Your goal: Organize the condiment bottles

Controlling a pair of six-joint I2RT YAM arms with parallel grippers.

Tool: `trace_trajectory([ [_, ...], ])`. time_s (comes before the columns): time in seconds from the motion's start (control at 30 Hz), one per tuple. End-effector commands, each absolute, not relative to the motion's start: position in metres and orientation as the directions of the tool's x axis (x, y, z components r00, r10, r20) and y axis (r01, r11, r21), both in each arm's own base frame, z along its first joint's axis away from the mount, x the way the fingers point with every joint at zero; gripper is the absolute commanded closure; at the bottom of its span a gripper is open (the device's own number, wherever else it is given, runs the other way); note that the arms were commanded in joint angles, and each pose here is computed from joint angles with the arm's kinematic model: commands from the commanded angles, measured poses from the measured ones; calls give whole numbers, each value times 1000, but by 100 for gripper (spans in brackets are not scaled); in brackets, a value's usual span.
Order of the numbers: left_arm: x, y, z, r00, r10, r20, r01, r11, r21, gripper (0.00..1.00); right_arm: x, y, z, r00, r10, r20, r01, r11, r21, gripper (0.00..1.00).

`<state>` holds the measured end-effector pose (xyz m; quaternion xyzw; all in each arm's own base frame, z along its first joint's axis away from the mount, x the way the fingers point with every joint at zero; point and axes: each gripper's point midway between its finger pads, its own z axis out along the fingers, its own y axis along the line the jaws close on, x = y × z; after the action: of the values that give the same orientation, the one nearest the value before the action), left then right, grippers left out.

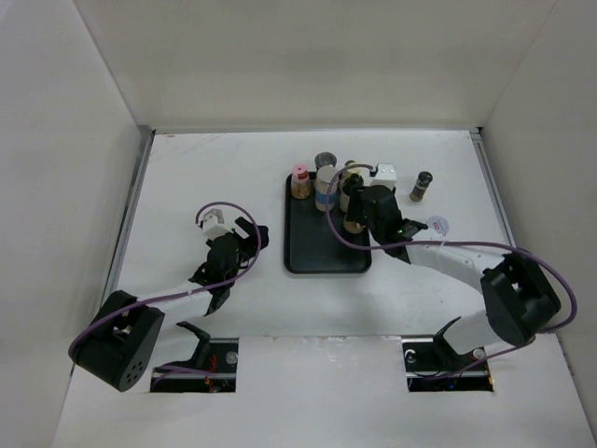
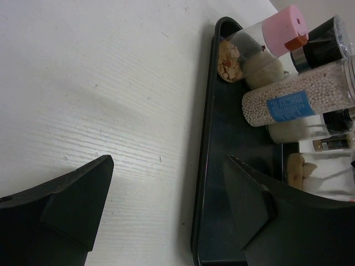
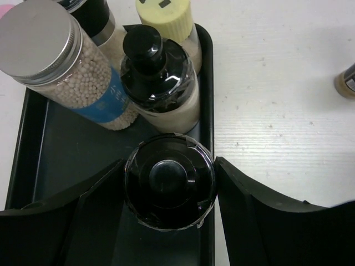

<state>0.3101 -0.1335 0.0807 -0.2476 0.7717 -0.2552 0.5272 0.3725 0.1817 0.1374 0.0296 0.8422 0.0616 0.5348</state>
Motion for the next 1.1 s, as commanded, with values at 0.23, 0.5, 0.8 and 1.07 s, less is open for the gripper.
trace_trajectory([
  [0.23,318,-136,98,-284,-680,-676,-77,719,-691,21,411,209,170,-301,151,-942,-56,983,176,38],
  [0.5,317,-137,98,-286,-681,-674,-76,718,-692,21,416,209,150,-330,95,-939,-45,992,116,33],
  [0.8,317,-139,99,-285,-682,-674,-71,716,-694,21,401,197,183,-285,130,-950,-38,988,147,8],
  [1.07,317,-140,98,-289,-680,-674,-74,717,-693,21,355,116,219,-184,242,-953,95,969,228,3],
])
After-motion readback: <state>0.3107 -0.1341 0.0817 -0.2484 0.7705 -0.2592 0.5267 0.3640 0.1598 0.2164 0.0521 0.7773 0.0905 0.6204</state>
